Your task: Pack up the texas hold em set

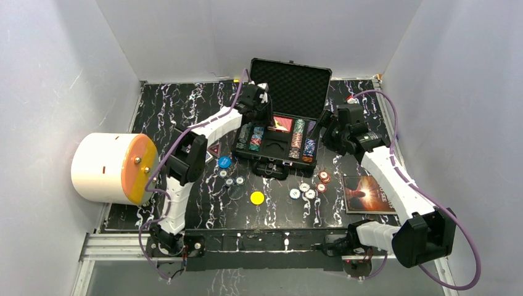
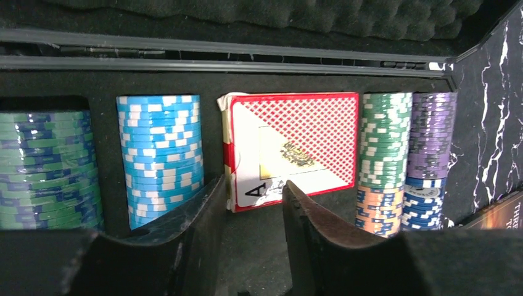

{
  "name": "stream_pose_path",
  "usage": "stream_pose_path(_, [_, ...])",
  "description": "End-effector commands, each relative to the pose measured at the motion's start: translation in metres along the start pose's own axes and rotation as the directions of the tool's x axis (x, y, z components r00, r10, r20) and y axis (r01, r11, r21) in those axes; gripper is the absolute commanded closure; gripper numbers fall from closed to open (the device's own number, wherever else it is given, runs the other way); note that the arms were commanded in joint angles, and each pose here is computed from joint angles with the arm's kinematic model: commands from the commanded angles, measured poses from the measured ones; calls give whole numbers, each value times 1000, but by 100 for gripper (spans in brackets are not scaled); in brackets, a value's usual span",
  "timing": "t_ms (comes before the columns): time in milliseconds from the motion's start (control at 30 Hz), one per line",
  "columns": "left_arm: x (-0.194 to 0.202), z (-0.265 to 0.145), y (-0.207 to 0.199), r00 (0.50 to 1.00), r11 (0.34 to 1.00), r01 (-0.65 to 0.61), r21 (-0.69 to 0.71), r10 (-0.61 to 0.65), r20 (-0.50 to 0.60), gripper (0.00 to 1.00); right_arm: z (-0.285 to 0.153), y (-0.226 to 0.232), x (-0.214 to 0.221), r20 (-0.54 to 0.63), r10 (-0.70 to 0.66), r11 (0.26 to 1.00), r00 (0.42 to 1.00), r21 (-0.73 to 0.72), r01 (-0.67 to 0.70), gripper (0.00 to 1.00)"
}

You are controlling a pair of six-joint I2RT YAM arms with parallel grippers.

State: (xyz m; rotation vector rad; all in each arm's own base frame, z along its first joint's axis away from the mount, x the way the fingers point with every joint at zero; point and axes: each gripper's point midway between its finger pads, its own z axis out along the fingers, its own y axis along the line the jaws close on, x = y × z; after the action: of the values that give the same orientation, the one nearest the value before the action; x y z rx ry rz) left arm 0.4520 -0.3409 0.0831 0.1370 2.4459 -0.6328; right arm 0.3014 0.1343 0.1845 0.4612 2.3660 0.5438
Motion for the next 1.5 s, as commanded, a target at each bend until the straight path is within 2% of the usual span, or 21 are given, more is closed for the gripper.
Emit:
stream_pose_path(0, [-30,-25,-21,999,999,-48,10,48,21,59,-9,15,-26,73,-58,998,996,-35,60,6])
stream_pose_path(233, [-90,-83,-19,991,999,5,39,-10,136,39,-10,26,-33,58,-186,980,981,-65,190,6])
stream_pose_path(400, [-117,-145,1,970,997,60,44,-68,232,31,-5,49,-28,38,-222,957,974,-180,226,7])
stream_pose_path(533, [-118,-196,21,948,994,104,11,-103,301,25,4,87,-8,8,-304,916,952,-271,295,8])
stream_pose_path(667, [-118,-247,29,921,993,111,-35,-89,378,21,18,140,32,16,-426,857,905,-314,409,7])
stream_pose_path(800, [-133,-311,39,855,982,142,-121,-61,515,16,36,185,65,7,-502,807,865,-355,472,6])
stream_pose_path(1000, [-149,-396,35,728,976,169,-137,-30,685,11,69,244,119,43,-656,694,753,-358,625,2])
stream_pose_path(1133, [-150,-417,40,690,970,175,-170,2,724,8,93,267,161,11,-724,640,690,-362,678,2])
stream_pose_path(1333, [-153,-421,40,684,968,177,-178,9,729,5,121,290,221,31,-825,528,564,-316,789,2])
stream_pose_path(1467, [-149,-425,40,683,969,176,-175,8,731,4,142,292,243,1,-830,534,558,-289,795,2])
